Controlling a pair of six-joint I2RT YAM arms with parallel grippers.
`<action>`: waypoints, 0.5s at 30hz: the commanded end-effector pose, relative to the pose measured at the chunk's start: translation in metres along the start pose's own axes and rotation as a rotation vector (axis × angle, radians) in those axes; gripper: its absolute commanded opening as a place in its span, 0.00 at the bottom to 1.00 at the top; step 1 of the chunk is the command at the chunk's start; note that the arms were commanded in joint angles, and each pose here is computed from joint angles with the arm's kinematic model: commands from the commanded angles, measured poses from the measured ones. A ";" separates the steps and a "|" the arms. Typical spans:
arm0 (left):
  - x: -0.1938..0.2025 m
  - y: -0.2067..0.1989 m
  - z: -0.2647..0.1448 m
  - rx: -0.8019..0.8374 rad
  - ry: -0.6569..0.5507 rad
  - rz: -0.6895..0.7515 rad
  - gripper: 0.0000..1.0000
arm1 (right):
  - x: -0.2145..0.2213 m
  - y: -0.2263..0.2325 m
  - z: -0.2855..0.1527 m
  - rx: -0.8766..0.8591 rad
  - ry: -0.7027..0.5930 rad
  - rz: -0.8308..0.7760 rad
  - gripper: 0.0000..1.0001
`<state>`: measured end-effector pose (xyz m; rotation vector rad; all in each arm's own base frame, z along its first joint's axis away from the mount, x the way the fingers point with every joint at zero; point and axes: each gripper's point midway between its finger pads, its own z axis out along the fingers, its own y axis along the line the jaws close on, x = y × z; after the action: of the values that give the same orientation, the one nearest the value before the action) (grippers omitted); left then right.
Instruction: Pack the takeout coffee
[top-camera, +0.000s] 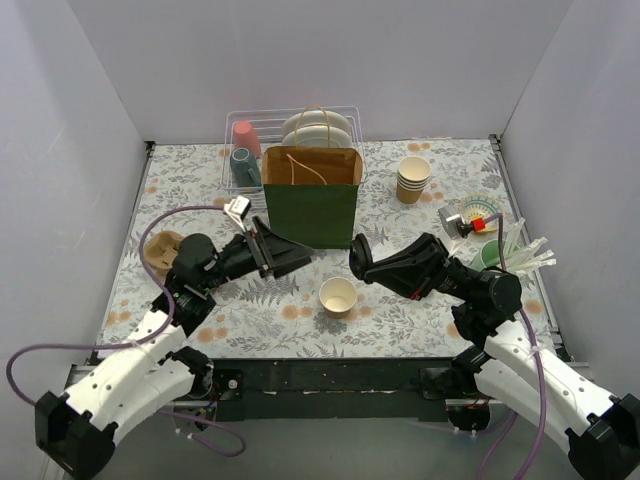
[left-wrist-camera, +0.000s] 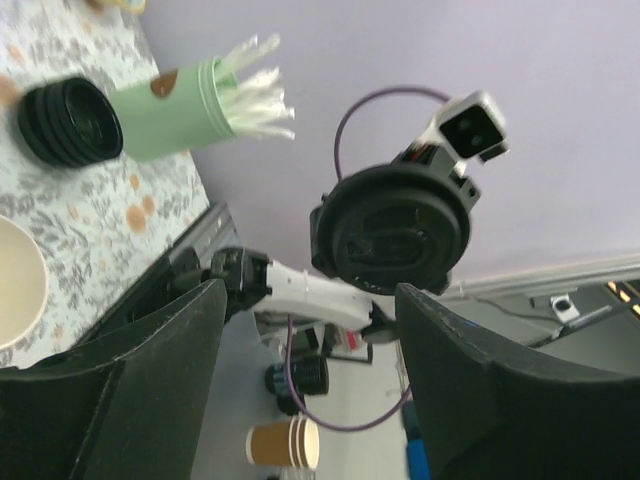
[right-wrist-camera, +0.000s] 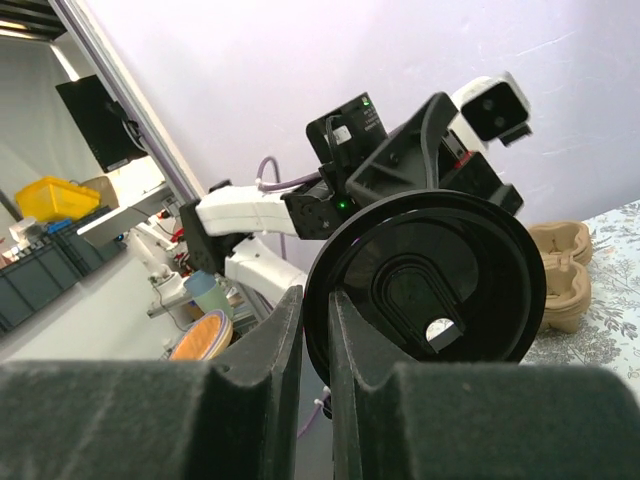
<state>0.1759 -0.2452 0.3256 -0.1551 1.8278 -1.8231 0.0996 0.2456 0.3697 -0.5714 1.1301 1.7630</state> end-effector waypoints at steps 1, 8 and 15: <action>0.011 -0.015 0.032 0.039 0.010 0.050 0.66 | -0.011 0.019 0.001 -0.086 -0.059 -0.047 0.14; 0.041 -0.026 0.065 0.072 0.082 0.083 0.54 | -0.012 0.021 0.000 -0.090 -0.069 -0.052 0.14; 0.055 -0.025 0.079 0.087 0.115 0.077 0.54 | -0.012 0.023 -0.003 -0.087 -0.085 -0.051 0.12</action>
<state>0.1564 -0.3366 0.3142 0.0202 1.9057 -1.8739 0.0931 0.2417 0.3764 -0.5705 1.0635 1.7855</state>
